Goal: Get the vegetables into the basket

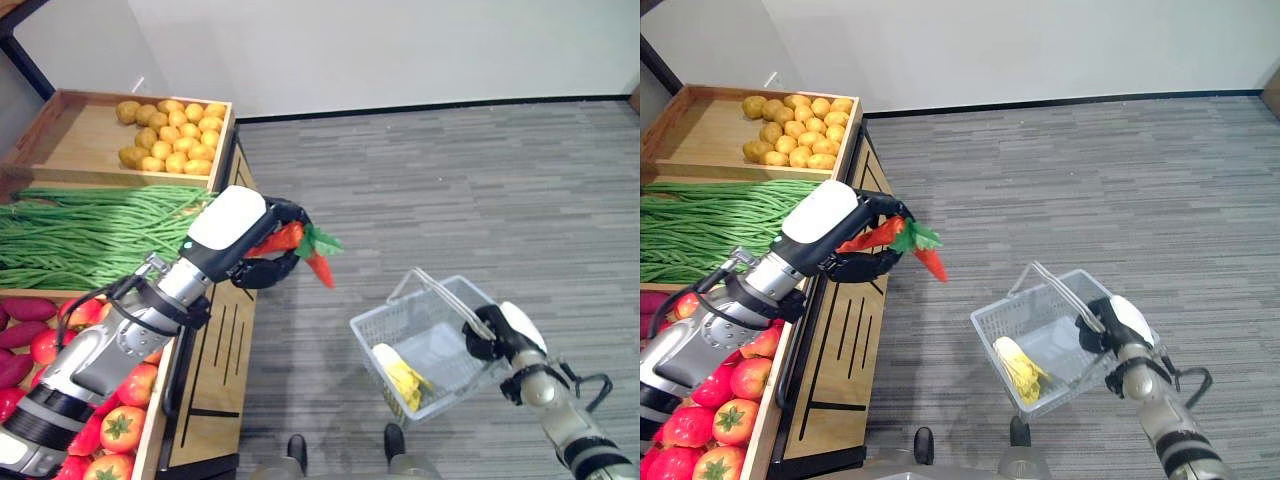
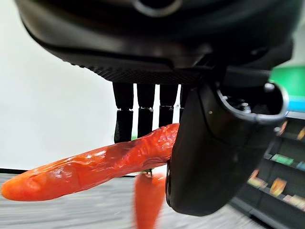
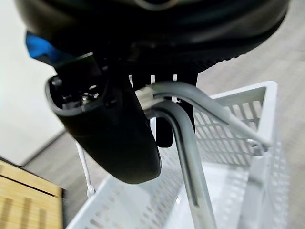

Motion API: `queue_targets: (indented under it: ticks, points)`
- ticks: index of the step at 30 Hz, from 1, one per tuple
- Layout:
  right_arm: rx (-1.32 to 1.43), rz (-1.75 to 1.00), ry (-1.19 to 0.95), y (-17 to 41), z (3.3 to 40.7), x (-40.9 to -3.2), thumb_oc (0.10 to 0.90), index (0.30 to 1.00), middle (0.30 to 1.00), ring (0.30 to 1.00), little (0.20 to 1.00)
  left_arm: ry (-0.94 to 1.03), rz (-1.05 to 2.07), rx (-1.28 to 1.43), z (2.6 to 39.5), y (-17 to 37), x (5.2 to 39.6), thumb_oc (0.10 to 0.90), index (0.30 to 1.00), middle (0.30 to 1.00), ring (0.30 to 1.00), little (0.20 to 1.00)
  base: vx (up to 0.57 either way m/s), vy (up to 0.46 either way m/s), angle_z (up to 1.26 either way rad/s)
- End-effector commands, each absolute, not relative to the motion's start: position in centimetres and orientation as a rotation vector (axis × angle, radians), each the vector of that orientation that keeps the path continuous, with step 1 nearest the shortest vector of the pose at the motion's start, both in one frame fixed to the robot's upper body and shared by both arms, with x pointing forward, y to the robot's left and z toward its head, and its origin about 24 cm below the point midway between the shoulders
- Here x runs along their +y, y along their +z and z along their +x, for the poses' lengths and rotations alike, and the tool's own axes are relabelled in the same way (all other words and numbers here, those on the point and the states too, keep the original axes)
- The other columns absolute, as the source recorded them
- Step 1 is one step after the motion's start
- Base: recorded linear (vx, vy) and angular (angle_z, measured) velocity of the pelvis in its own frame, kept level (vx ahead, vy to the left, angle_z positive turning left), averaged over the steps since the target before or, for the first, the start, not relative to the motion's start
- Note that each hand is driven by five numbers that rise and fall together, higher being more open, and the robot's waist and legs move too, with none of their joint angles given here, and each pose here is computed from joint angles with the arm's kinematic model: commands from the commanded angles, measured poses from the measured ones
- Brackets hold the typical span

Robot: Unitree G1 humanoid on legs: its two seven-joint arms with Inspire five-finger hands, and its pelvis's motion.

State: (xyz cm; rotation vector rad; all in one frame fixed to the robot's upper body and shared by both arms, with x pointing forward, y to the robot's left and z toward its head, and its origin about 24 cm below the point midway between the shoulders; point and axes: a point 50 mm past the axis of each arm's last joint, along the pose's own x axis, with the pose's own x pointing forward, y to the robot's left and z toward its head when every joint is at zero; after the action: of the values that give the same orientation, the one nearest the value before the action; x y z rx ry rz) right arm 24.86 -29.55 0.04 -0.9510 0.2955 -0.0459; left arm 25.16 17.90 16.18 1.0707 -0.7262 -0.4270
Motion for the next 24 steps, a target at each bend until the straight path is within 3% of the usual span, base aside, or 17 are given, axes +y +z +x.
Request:
queue_targets:
  ticks: [1,9,24]
  points:
    - [-0.109,-0.938,-0.072,7.7,29.7,-27.2,0.400,0.300,0.300,0.300,0.300,-0.411,0.953,-0.884,25.9,19.6,16.5,0.400,0.300,0.300,0.300,0.300,0.00,0.000,0.00]
    - [-0.339,-0.816,0.018,11.8,32.1,-21.9,0.400,0.300,0.300,0.300,0.300,-0.551,0.906,-0.804,27.0,16.9,13.4,0.400,0.300,0.300,0.300,0.300,0.00,-0.004,0.00]
    - [-0.530,-0.516,0.108,14.5,31.7,-16.2,0.400,0.300,0.300,0.300,0.300,-0.614,0.910,-0.643,28.3,12.0,11.1,0.400,0.300,0.300,0.300,0.300,0.00,0.001,-0.01]
